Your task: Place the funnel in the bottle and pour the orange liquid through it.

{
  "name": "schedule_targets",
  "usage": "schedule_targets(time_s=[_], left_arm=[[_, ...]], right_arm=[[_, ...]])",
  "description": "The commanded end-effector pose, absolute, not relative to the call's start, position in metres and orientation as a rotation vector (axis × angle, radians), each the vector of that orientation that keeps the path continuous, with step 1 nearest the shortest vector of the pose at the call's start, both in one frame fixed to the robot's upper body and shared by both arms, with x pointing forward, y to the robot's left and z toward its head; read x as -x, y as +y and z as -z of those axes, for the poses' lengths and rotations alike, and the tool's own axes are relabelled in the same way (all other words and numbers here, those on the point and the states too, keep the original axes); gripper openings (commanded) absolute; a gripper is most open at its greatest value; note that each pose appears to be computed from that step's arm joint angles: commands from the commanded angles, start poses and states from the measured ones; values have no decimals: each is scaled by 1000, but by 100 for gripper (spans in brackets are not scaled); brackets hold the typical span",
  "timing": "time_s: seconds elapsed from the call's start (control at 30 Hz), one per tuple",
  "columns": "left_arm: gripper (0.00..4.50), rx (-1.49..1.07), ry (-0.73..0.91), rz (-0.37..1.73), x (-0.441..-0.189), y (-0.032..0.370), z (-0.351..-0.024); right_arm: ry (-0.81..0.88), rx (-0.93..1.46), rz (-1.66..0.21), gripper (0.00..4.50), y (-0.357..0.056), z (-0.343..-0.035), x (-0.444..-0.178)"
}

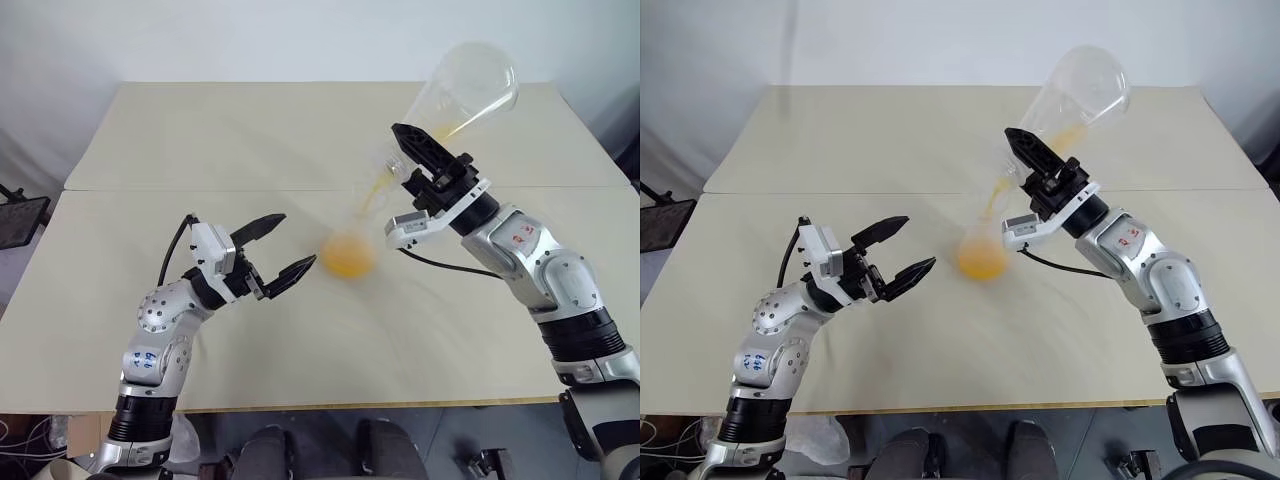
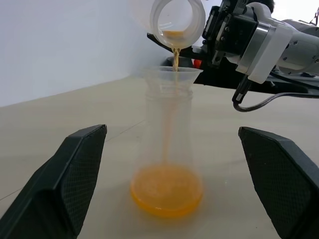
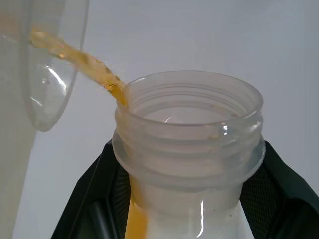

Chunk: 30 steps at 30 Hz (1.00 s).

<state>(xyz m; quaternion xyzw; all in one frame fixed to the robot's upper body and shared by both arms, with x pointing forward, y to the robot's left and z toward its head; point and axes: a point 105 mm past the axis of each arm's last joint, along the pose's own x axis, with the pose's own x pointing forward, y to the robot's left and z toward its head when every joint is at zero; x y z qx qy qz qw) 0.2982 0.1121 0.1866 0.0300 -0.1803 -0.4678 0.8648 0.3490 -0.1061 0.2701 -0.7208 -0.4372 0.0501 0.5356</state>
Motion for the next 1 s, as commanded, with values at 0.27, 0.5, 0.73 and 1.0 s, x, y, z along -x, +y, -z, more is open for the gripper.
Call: schedule_targets(time_s=[0.27,0.5,0.73,1.0], left_arm=[[450,-86,-440,983,-291,111,-199],[450,-86,-440,983,-291,111,-199],[450,-87,-440,984,-291,112,-199],[450,-86,-438,981,-291,112,-199]], right_arm=[[-1116,1714,-71,247,-102,-286,-345],[-1118,1715,-65,247,-102,-286,-344],[-1129,1720,-35,247,-104,-290,-343],[-1122,1705,-36,247,-104,-289,-344]])
